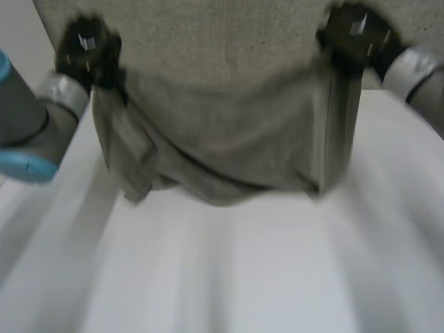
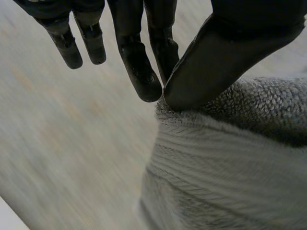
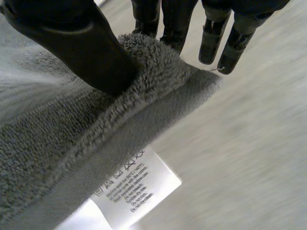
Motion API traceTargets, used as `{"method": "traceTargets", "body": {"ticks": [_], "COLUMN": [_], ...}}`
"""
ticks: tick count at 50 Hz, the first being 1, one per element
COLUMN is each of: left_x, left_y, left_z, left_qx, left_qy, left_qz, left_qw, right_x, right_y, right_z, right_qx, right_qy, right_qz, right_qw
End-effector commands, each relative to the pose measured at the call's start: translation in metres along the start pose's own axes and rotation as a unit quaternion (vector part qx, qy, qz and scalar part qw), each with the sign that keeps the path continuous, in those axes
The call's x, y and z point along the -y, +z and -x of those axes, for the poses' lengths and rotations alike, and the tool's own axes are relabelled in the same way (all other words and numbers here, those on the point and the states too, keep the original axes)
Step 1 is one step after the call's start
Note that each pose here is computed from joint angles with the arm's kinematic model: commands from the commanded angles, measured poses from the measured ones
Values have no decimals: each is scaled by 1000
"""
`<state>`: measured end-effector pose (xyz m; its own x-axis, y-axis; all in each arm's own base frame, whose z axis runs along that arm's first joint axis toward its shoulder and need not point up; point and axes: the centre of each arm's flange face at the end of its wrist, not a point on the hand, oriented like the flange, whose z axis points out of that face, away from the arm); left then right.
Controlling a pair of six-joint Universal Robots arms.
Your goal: Fold the towel.
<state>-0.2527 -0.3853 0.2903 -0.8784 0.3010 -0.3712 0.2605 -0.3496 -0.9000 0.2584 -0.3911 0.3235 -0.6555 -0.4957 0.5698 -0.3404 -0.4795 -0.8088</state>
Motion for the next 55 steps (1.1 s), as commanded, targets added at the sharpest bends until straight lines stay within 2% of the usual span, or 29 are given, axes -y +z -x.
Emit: {"method": "traceTargets", "body": {"ticks": [1, 2, 6, 10, 11, 13, 14, 16, 22, 24, 30, 40, 46, 55], "left_x": [107, 112, 94, 38, 38, -8, -9, -43, -83, -96, -108, -100, -86, -60], "left_y": [5, -2, -9, -25, -25, -42, -42, -62, -95, -111, -133, -159, -158, -144], "left_z": [25, 33, 27, 8, 8, 7, 7, -2, -31, -43, -53, -50, -39, -22], "left_qx": [61, 68, 59, 41, 41, 37, 37, 10, -55, -82, -103, -126, -117, -93], "left_qy": [-26, -40, -59, -68, -68, -70, -70, -71, -70, -54, -38, -57, -56, -41], "left_qz": [-194, -214, -207, -126, -126, -56, -55, -2, 68, 99, 143, 236, 233, 189], "left_qw": [979, 974, 975, 989, 989, 995, 995, 997, 994, 990, 984, 962, 964, 977], "right_x": [88, 87, 63, 24, 11, -4, -22, -37, -76, -84, -112, -116, -116, -118], "right_y": [6, 4, 2, -11, -18, -25, -33, -42, -75, -84, -113, -119, -119, -121], "right_z": [-74, -72, -51, -22, -14, -7, 2, 12, 63, 74, 90, 82, 80, 80], "right_qx": [-129, -122, -86, -37, -24, -17, -9, 2, 60, 71, 78, 73, 70, 69], "right_qy": [56, 72, 84, 105, 116, 126, 139, 148, 174, 174, 161, 150, 148, 151], "right_qz": [-209, -224, -197, -142, -121, -98, -71, -48, 24, 40, 97, 114, 114, 119], "right_qw": [968, 964, 973, 983, 986, 987, 988, 988, 983, 981, 979, 979, 980, 979]}}
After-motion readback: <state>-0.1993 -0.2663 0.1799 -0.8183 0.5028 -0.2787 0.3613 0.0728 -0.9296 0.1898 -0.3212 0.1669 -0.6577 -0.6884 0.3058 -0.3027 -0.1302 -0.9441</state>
